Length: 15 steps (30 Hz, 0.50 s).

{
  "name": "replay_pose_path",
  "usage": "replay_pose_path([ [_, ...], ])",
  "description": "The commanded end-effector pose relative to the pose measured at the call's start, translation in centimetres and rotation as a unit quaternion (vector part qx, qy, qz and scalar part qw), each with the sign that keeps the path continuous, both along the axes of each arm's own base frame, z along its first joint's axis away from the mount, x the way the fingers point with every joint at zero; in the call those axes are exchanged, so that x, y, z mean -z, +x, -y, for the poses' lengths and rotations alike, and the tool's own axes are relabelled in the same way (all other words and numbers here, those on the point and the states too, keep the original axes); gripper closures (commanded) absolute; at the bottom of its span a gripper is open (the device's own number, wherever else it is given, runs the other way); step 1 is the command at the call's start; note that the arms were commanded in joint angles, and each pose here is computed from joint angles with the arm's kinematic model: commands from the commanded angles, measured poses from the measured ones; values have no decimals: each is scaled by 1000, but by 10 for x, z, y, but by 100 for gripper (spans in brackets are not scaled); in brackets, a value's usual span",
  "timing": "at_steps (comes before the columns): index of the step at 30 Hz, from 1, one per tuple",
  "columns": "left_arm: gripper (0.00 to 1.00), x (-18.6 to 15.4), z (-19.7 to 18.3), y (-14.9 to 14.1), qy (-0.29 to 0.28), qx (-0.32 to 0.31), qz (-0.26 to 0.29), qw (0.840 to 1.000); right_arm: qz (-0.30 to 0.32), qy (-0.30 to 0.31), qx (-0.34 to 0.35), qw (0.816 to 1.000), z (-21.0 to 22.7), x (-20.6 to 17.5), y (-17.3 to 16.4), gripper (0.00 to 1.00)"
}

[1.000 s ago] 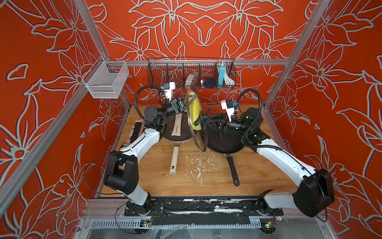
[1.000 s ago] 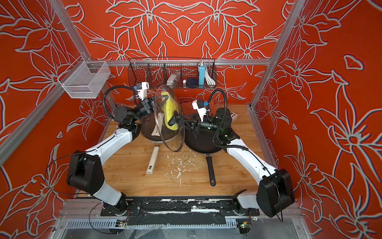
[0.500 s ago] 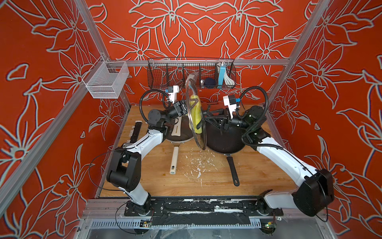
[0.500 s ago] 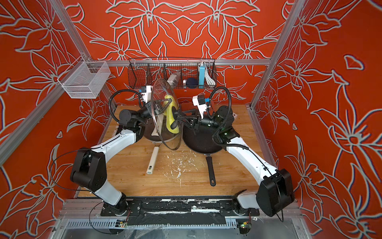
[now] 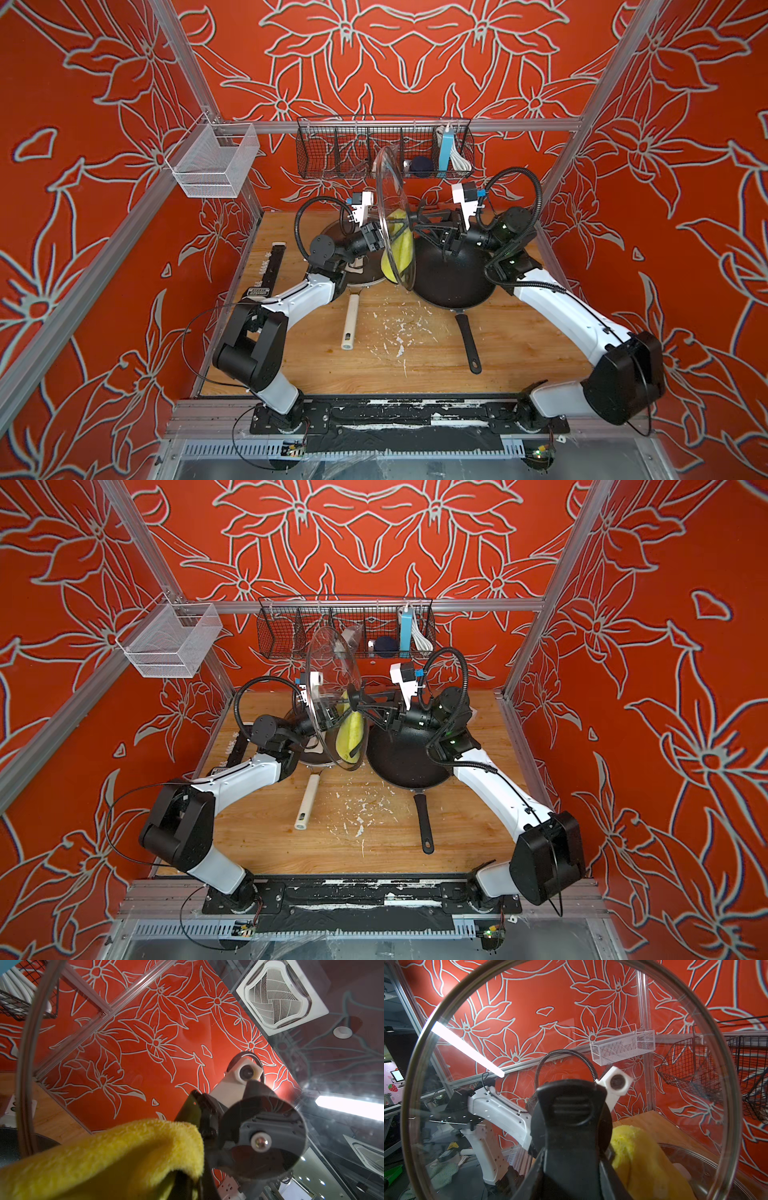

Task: Wipe the pot lid with a cloth
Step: Wipe the pot lid.

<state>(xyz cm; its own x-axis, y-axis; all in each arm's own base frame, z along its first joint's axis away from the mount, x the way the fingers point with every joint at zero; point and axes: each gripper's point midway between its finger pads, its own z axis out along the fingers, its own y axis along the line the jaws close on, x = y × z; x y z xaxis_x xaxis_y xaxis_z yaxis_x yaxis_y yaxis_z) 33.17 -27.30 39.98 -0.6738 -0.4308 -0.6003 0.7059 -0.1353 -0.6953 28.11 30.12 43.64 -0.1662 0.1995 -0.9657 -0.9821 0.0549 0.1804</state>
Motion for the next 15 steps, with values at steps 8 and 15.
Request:
replay_pose_path([
  [8,100,-37,-10,-92,-21,43,82,995,82,46,15,995,6,-42,-3,100],
  [15,100,-68,-26,-116,-34,26,122,992,69,40,10,997,5,-29,-3,100],
])
